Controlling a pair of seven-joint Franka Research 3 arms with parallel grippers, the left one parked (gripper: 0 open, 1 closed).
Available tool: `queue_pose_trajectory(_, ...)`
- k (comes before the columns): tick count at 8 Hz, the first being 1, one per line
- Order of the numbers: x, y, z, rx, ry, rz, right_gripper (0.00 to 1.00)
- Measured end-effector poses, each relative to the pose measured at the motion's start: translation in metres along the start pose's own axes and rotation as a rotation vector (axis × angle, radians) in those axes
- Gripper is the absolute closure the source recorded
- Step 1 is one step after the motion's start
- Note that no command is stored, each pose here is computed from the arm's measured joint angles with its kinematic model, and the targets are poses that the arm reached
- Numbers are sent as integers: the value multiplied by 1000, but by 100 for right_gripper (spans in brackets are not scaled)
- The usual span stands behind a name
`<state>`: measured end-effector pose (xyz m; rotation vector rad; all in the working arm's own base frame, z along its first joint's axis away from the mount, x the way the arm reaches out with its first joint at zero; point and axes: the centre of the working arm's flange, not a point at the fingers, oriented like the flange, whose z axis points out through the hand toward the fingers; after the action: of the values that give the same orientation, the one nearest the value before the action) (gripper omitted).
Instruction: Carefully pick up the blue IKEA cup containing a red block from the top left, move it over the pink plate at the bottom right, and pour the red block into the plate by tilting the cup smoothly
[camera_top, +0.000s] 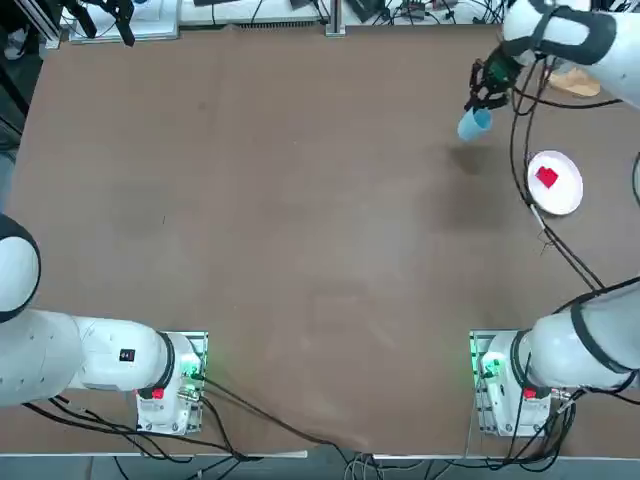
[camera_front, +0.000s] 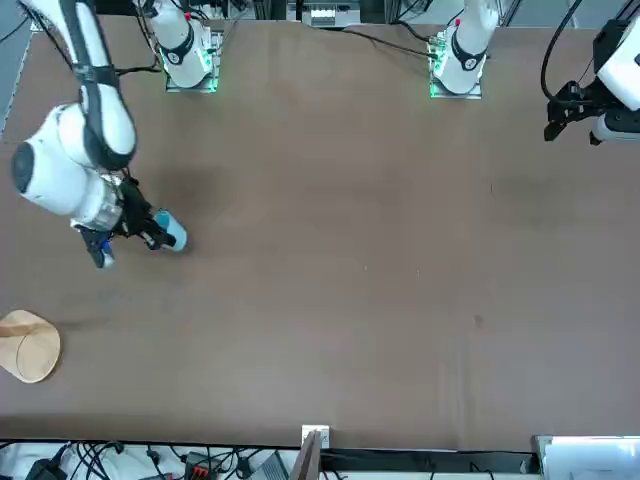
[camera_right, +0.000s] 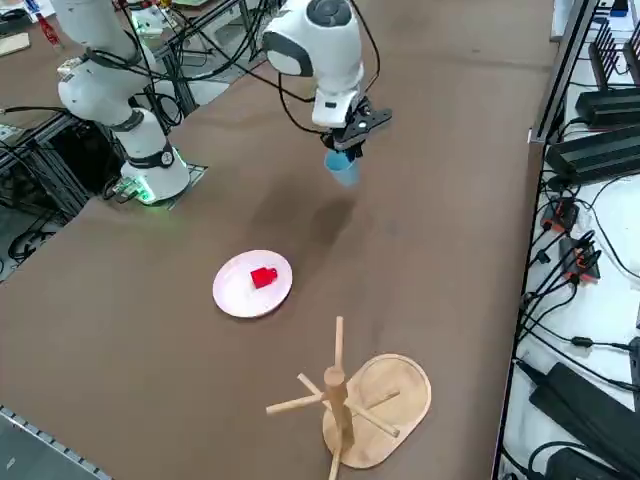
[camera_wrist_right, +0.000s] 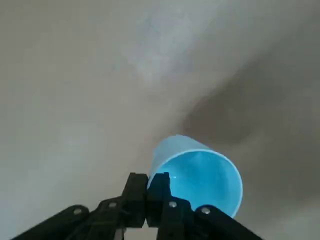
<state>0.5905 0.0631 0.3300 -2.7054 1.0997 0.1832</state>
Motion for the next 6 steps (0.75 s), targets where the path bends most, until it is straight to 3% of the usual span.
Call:
queue_pose_trajectory(3, -24, -43, 38, -88, 47, 45, 97)
queue_pose_trajectory(6, -21, -52, 82, -149, 46, 82, 97)
